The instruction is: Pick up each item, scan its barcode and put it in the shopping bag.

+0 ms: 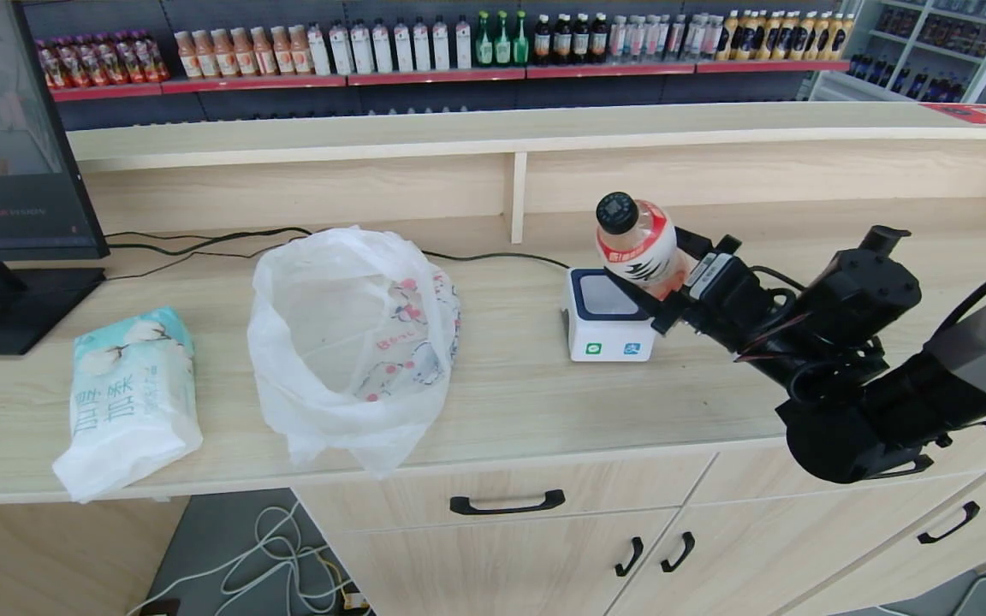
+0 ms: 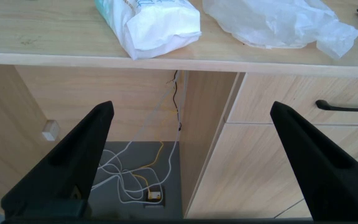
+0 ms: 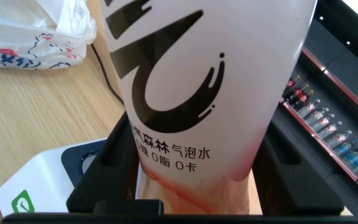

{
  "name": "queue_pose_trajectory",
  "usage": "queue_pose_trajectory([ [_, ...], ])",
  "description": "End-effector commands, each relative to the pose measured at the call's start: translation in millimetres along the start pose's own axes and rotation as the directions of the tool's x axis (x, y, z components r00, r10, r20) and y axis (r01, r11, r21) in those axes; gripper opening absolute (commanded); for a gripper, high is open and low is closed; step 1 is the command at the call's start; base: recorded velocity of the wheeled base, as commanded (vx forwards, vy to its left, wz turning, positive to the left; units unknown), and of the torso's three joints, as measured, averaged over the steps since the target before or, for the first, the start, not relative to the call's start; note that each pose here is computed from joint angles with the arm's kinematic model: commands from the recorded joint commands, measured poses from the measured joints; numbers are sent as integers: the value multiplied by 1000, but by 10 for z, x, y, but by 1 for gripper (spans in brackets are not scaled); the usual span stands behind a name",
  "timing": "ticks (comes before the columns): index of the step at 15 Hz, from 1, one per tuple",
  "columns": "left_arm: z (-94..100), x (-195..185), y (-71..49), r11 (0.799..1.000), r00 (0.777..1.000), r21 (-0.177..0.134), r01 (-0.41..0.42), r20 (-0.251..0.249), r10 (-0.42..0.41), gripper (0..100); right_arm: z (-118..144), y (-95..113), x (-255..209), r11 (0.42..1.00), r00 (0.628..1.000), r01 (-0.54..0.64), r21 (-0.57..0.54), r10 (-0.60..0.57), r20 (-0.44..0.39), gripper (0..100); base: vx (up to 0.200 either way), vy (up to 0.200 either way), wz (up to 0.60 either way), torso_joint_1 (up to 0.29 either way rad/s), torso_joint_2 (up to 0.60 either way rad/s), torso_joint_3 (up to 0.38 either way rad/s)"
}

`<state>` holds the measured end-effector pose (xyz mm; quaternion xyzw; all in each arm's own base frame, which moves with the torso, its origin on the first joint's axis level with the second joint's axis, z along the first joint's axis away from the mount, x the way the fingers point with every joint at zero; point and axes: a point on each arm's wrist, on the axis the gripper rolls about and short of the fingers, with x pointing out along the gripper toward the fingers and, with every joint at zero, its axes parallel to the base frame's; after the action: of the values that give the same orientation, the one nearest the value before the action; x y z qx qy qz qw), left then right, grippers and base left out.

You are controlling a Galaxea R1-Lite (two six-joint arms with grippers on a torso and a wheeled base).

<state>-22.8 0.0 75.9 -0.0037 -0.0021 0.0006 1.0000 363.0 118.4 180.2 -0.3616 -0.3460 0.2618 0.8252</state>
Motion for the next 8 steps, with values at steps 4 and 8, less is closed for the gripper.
queue_pose_trajectory([
  [4,0,0,0,1000,1000,0,0,0,0,100,296,-261,4,997,996,79,-25,-78,46,0,0,0,0,0,0,0],
  [8,0,0,0,1000,1000,1,0,0,0,100,686,-388,46,977,977,207,60,-210,48,0,0,0,0,0,0,0],
])
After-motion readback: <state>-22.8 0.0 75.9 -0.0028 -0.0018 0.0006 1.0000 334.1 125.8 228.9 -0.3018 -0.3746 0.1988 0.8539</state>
